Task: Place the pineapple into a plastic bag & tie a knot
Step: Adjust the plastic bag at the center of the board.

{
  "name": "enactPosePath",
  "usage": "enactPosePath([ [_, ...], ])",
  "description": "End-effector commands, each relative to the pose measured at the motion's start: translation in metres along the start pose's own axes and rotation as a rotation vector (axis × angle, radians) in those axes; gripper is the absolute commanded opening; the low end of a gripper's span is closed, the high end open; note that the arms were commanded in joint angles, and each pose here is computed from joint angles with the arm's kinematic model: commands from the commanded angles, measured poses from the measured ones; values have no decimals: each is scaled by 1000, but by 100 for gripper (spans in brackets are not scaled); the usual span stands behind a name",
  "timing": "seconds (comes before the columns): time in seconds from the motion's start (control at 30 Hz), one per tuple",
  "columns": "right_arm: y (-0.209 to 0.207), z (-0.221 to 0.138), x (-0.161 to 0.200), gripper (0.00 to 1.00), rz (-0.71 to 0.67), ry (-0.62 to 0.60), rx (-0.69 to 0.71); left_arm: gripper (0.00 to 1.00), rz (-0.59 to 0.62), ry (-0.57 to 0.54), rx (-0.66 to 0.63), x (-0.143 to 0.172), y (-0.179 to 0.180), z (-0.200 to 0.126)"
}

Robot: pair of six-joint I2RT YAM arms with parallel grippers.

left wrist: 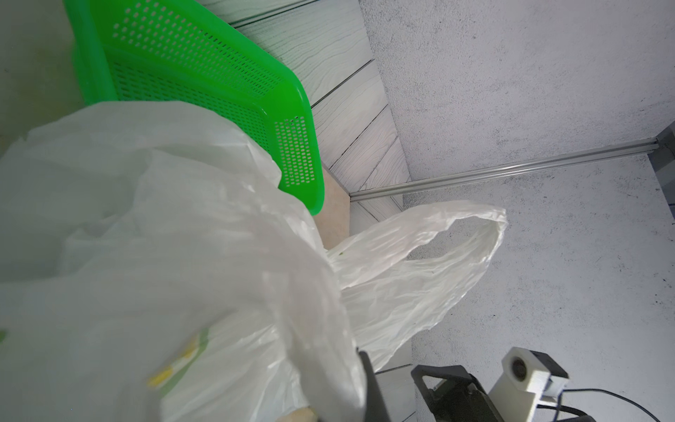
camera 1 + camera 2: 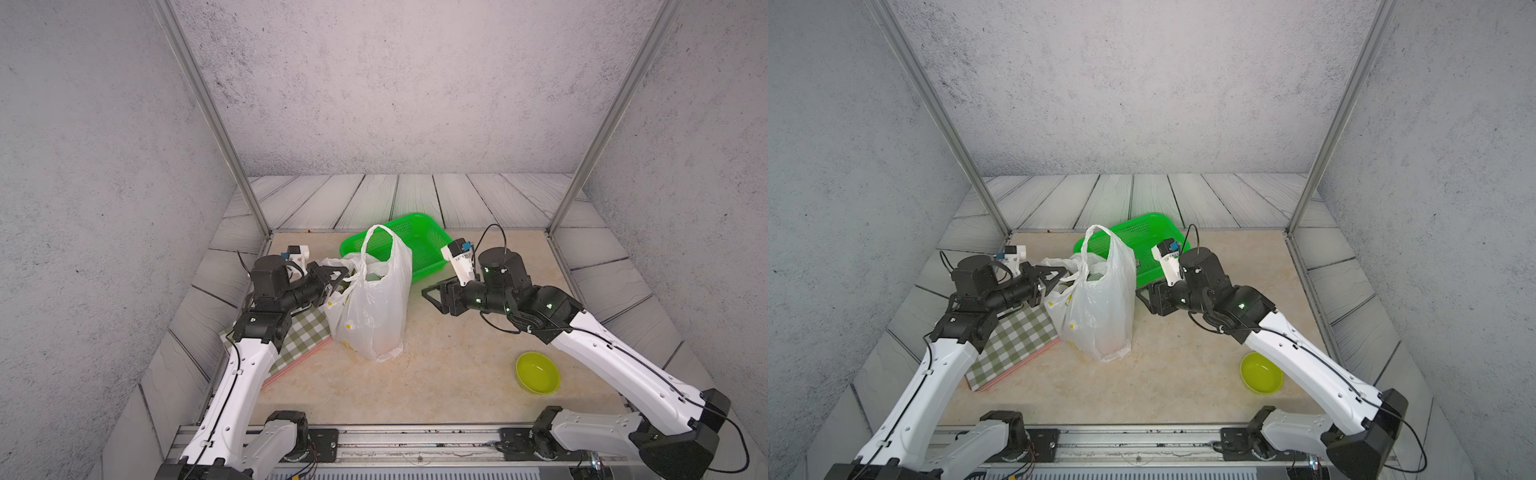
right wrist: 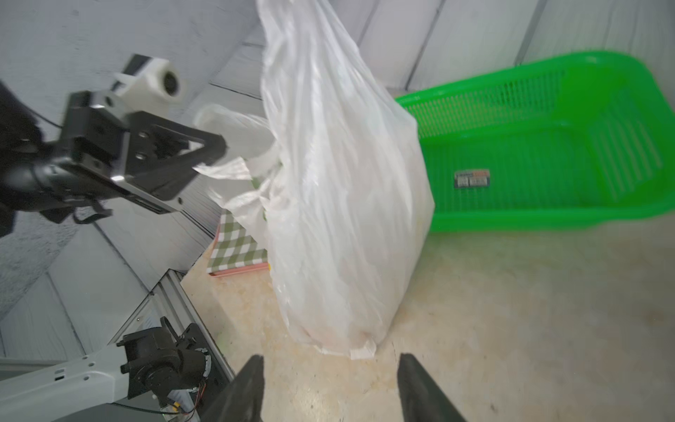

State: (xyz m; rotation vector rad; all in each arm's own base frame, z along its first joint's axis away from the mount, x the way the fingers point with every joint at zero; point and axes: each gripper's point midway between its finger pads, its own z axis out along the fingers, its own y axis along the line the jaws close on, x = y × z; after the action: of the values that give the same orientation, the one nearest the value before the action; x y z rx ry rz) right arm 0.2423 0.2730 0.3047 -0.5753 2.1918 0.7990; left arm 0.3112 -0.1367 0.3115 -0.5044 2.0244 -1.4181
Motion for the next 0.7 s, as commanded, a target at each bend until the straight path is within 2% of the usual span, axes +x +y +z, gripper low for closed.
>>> enactPosePath([
  [0.0,-19,-27,14,68,-39,26,117,0,26,10,68,1,-20,-2],
  [0.13,10,-47,-11,70,-94,-28,4,0,22,-9,122,-3,-35,-5],
  [0.3,25,-40,-48,73,-140,-56,-16,0,40,-21,143,-4,-50,-14],
  [0.4,51,-33,-73,71,-162,-60,-120,0,28,-31,152,-4,-55,-17],
  [0.5,85,-24,-90,64,-208,-64,-210,0,3,-57,173,-7,-59,-20],
  [0.6,118,-7,-88,62,-357,-37,-221,0,-29,-100,207,-13,-67,-25],
  [0.67,131,12,-80,65,-467,-12,-185,0,-36,-115,214,-17,-74,-28],
])
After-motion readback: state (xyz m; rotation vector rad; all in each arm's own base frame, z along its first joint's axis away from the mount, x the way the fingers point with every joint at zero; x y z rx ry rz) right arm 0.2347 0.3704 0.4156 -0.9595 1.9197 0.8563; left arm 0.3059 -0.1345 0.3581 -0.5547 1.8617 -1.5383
